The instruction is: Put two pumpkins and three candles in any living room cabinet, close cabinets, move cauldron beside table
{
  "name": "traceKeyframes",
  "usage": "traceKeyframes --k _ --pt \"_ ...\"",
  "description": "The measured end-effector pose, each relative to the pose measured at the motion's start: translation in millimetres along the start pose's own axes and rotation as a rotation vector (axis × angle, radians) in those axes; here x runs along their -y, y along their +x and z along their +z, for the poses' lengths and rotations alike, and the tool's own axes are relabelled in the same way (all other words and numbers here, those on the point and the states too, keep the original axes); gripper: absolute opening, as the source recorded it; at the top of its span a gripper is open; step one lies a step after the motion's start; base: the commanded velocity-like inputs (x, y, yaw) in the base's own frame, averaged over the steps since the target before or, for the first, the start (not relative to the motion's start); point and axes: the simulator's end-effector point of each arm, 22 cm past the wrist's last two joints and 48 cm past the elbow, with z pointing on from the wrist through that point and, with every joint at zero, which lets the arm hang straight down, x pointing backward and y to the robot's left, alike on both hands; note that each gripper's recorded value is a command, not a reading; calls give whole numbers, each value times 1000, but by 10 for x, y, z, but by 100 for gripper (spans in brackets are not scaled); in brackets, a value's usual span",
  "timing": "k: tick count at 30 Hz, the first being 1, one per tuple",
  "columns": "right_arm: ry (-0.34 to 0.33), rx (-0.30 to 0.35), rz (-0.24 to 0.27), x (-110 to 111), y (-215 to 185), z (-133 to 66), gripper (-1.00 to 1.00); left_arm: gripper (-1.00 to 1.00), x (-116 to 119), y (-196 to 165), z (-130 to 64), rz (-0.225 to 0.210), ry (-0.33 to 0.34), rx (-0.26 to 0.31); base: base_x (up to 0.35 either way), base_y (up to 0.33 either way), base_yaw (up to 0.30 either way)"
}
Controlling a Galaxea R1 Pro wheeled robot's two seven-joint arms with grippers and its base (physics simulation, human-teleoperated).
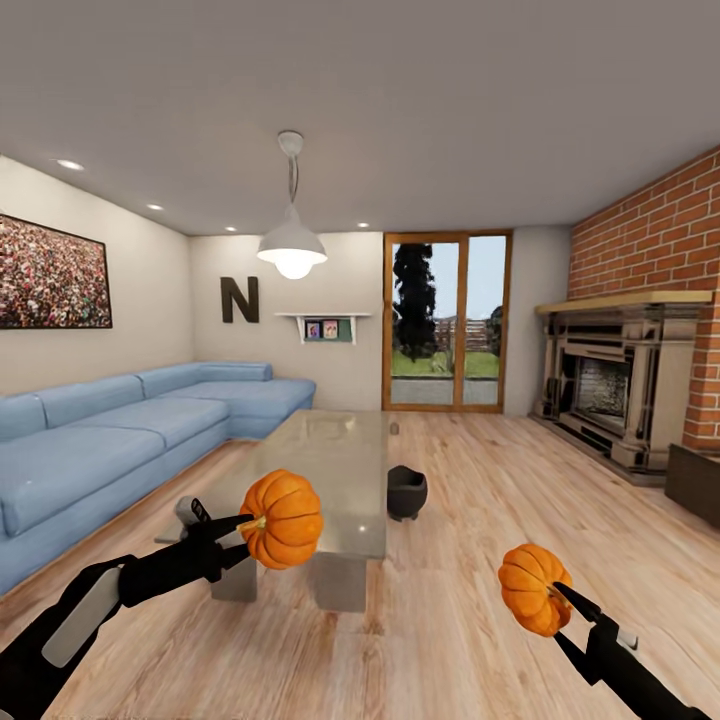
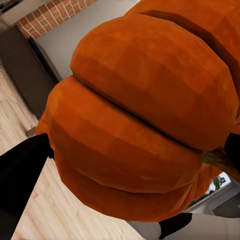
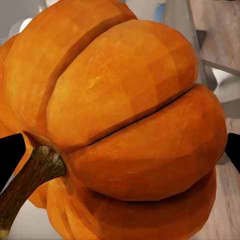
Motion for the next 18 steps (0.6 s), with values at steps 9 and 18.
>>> traceKeyframes --k 9,18 --pt "13 1 4 -128 -33 63 -100 -100 79 -142 44 -12 -7 2 0 0 76" --pt "23 4 8 -261 -81 113 -100 -100 151 -271 95 -26 -13 3 0 0 4"
